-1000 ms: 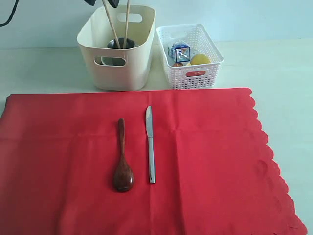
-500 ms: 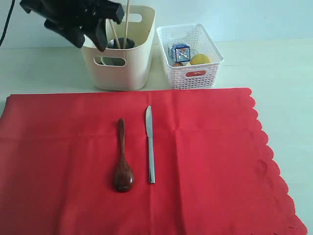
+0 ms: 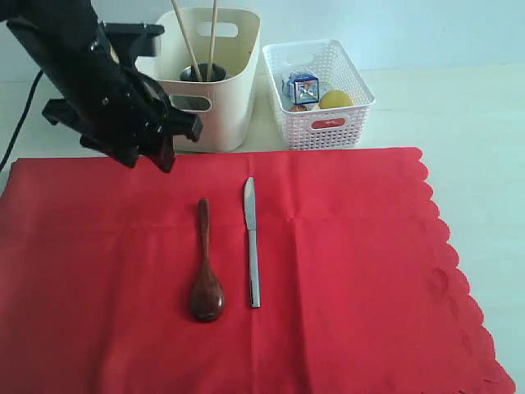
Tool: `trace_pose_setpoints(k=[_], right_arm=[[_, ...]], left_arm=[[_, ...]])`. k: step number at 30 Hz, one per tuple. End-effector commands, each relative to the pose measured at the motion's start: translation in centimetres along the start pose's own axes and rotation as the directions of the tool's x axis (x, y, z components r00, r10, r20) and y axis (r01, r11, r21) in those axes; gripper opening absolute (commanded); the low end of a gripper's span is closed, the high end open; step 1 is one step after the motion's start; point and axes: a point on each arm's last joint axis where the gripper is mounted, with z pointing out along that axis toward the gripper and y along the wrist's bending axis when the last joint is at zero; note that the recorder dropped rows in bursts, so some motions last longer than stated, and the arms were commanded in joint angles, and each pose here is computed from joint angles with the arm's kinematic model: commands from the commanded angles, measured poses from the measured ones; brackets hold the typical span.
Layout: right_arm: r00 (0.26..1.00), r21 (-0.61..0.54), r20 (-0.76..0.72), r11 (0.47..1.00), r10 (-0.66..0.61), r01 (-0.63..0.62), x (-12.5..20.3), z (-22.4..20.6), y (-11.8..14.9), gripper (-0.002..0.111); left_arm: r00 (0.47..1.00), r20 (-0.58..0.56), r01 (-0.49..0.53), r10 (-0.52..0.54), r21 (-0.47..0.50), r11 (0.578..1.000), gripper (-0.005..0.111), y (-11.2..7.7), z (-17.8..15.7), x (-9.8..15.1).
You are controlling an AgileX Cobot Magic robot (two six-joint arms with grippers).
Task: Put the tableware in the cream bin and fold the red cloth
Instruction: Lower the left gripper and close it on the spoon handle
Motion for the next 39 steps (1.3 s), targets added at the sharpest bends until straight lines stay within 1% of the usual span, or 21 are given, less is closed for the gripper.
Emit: trace_pose_setpoints(k=[1, 4, 9, 11, 13, 18, 19, 24, 26, 33, 39], right_arm=[[1.000, 0.006, 0.006, 1.000, 0.001, -0.001, 0.1, 0.0, 0.0, 0.027], [1.000, 0.006, 0.006, 1.000, 0.001, -0.001, 0.1, 0.0, 0.0, 0.027], [1.000, 0.006, 0.006, 1.000, 0.001, -0.001, 0.1, 0.0, 0.0, 0.027], [1.000, 0.006, 0.006, 1.000, 0.001, -0.001, 0.1, 0.0, 0.0, 0.027], [1.000, 0.006, 0.006, 1.000, 0.001, -0.001, 0.1, 0.0, 0.0, 0.027], [1.000, 0.006, 0.006, 1.000, 0.001, -0.001, 0.1, 0.0, 0.0, 0.027], [1.000, 0.006, 0.006, 1.000, 0.001, -0.001, 0.1, 0.0, 0.0, 0.027], [1.000, 0.006, 0.006, 1.000, 0.001, -0.001, 0.1, 0.0, 0.0, 0.027], [1.000, 0.006, 0.006, 1.000, 0.001, -0.001, 0.1, 0.0, 0.0, 0.027], [1.000, 0.005, 0.006, 1.000, 0.003, -0.003, 0.1, 0.0, 0.0, 0.027], [1.000, 0.002, 0.005, 1.000, 0.012, -0.012, 0.1, 0.0, 0.0, 0.027]], left_arm=[[0.999, 0.019, 0.042, -0.043, 0.044, 0.998, 0.048, -0.3, 1.2, 1.0], [0.999, 0.034, 0.017, -0.019, 0.061, 0.998, 0.048, -1.4, 1.6, 1.5], [0.997, 0.055, -0.060, 0.055, 0.081, 0.995, 0.048, -4.2, 2.9, 2.0], [0.998, 0.047, -0.054, 0.051, 0.073, 0.996, 0.048, -4.7, 3.7, 2.1], [0.999, 0.031, -0.032, 0.031, 0.056, 0.998, 0.048, -5.0, 4.6, 2.3], [0.999, -0.026, -0.023, 0.022, -0.011, 1.000, 0.048, -5.2, 6.7, 2.9], [0.999, -0.031, -0.022, 0.022, -0.013, 1.000, 0.048, -5.1, 6.8, 2.9], [0.998, -0.043, -0.047, 0.046, -0.008, 0.999, 0.048, -6.1, 7.1, 3.4], [0.998, -0.047, -0.035, 0.035, -0.009, 0.999, 0.048, -6.4, 7.2, 3.6], [0.994, -0.105, 0.006, -0.010, -0.037, 0.999, 0.048, -6.3, 9.3, 4.2], [0.992, -0.116, 0.036, -0.041, -0.045, 0.998, 0.048, -6.3, 10.1, 4.3]])
